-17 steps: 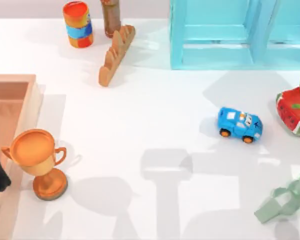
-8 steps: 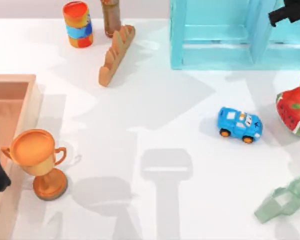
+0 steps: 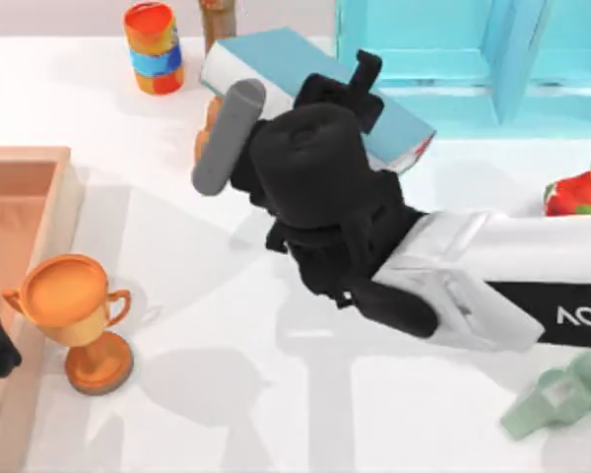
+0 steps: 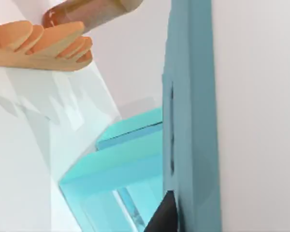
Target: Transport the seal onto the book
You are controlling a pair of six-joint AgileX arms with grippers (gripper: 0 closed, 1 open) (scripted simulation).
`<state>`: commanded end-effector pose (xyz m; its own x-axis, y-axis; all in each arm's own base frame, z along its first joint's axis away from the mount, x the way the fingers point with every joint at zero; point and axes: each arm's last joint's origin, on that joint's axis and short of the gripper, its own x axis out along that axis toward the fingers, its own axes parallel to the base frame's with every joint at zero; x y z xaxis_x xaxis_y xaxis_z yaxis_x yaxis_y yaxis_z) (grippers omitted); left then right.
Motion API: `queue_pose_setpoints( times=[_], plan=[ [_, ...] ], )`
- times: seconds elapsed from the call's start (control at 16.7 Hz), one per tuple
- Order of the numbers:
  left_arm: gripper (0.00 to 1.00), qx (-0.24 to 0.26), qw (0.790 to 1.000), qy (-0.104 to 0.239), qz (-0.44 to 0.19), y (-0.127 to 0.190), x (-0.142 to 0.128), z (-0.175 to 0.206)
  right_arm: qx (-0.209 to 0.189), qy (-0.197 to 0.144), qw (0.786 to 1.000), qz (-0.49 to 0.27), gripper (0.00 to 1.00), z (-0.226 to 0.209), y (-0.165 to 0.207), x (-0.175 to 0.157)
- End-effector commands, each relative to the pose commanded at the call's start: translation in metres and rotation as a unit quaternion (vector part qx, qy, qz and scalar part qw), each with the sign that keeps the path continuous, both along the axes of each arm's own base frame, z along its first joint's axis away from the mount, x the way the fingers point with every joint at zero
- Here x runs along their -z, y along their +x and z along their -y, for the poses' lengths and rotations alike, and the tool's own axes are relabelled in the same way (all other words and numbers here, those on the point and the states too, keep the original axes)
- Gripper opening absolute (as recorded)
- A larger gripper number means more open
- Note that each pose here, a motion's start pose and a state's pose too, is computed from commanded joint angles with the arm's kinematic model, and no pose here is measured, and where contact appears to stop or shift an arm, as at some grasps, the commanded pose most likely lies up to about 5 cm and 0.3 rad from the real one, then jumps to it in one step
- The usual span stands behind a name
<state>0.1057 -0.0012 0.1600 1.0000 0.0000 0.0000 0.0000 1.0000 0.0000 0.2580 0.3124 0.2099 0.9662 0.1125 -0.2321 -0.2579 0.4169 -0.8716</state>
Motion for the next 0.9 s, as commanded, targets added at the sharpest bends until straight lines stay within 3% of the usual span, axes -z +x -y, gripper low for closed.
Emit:
queue_pose_setpoints(
  times=[0.18, 0.36, 0.48, 0.9],
  plan=[
    [1.00, 0.000, 1.000, 0.000, 0.000, 0.000, 0.000, 0.000, -0.033, -0.117, 0.993, 0.004, 0.00, -0.044, -0.049, 0.041],
    [1.00, 0.000, 1.000, 0.000, 0.000, 0.000, 0.000, 0.000, -0.052, -0.192, 0.980, 0.010, 0.00, -0.063, -0.078, 0.069],
    [1.00, 0.000, 1.000, 0.000, 0.000, 0.000, 0.000, 0.000, -0.055, -0.208, 0.977, 0.010, 0.00, -0.065, -0.083, 0.075],
    [1.00, 0.000, 1.000, 0.000, 0.000, 0.000, 0.000, 0.000, -0.055, -0.208, 0.977, 0.010, 0.00, -0.065, -0.087, 0.075]
  ],
)
